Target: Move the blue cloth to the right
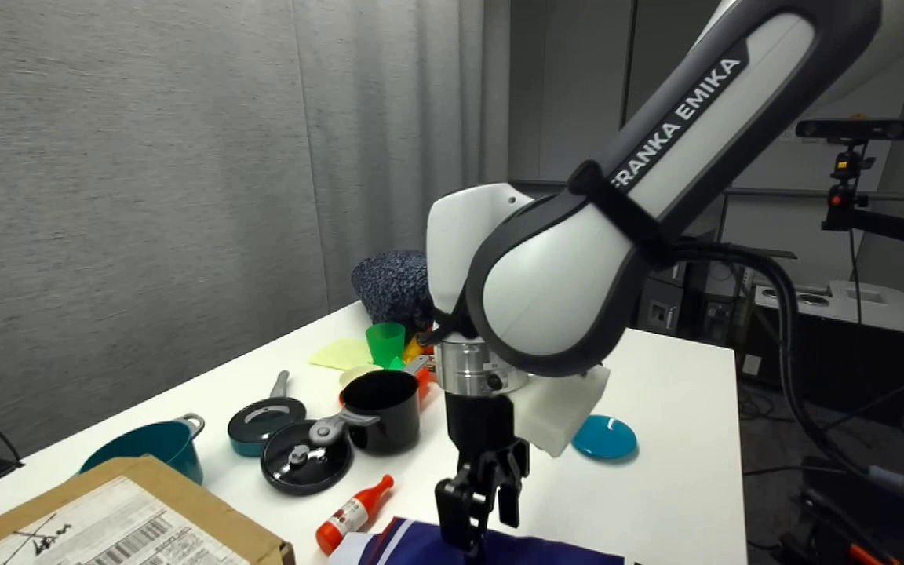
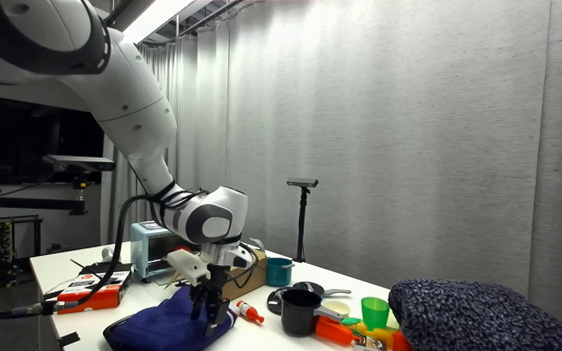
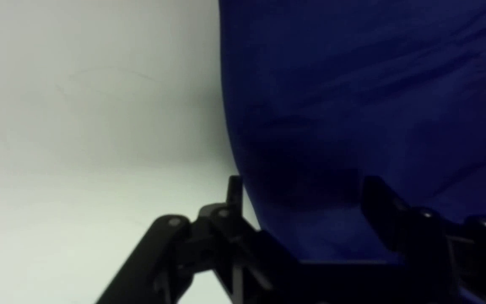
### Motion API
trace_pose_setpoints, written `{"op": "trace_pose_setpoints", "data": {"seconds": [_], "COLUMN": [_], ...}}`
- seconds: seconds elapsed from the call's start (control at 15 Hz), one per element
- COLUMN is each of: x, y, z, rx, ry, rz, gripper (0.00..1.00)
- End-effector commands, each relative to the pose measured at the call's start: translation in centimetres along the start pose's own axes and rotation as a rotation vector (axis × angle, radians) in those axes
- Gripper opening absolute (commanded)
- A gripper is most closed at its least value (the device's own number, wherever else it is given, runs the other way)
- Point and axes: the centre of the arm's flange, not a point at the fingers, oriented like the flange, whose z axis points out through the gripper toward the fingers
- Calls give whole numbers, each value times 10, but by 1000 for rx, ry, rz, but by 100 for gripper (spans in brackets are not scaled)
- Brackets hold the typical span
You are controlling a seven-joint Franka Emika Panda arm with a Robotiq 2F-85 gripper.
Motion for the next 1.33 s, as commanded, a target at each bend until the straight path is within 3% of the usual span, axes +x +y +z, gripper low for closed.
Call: {"op": "trace_pose_setpoints", "data": {"seconds": [0.0, 0.27, 0.4, 0.67, 0.93, 1.0, 1.27], "x": [25, 35, 38, 41, 41, 29, 16], "y": [-13, -24, -25, -10, 15, 43, 93], "z": [14, 26, 35, 42, 37, 25, 15], "rx": [48, 51, 23, -45, -102, -112, -144], "ry": [-22, -57, -87, -161, -181, -184, -187], "rz": [-12, -24, -16, 20, 101, 123, 219], "gripper": [42, 11, 1, 2, 2, 2, 2]}}
